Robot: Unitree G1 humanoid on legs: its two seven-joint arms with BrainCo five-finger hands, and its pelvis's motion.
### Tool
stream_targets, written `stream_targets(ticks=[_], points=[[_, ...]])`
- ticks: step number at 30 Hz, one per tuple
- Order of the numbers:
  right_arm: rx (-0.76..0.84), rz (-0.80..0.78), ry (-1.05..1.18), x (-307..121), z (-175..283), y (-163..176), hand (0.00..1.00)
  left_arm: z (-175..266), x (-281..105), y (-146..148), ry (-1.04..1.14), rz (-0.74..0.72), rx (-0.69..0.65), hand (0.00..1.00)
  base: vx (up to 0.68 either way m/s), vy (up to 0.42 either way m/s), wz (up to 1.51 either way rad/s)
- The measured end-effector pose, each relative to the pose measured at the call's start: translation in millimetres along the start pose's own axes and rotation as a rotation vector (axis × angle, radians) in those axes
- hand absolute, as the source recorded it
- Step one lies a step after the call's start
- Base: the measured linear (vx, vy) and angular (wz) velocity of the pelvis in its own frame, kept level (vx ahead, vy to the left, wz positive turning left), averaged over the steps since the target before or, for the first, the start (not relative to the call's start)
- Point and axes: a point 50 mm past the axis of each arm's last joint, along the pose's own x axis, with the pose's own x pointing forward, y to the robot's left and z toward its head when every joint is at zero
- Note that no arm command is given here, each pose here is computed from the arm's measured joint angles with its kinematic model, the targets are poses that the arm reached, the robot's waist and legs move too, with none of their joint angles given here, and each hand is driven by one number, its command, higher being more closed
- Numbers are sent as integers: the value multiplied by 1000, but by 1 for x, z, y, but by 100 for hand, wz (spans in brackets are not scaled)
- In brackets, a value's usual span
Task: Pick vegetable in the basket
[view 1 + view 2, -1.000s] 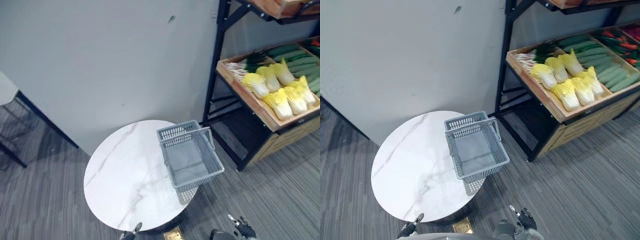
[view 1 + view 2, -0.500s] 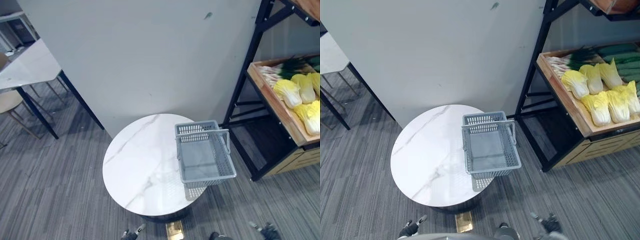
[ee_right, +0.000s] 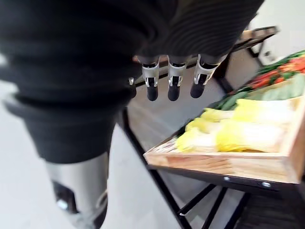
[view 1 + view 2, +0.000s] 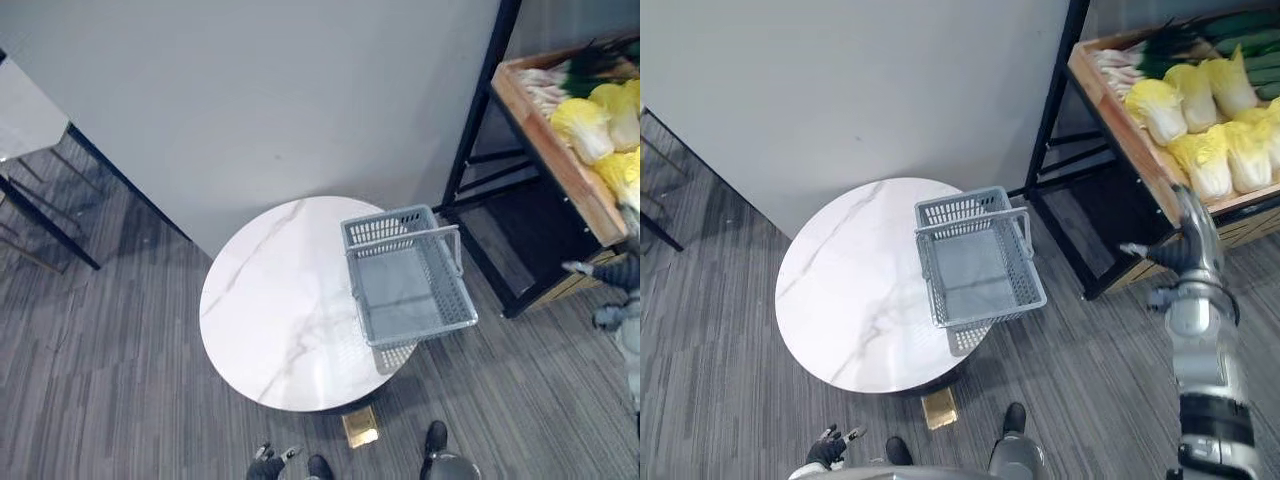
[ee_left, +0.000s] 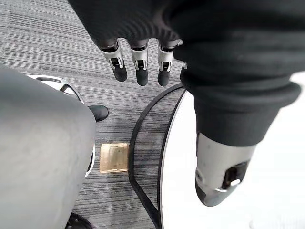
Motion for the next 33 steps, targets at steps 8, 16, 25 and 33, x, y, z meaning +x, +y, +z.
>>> stream_targets(ticks=[8,16,25,33], points=[[-101,116,-374,44,85,10,0,30,7,6,-82,-6,73,0,-2,-3,17],[-185,208,-569,64,140,16,0,38,10,9,-98,13,92,0,-4,-1,1],[-241,314,-612,65,152,33,0,43,11,12,-105,22,99,0,-11,-5,0],[-288,356,-582,78,154,37,0,50,12,9,-124,20,100,0,-2,-7,-1]])
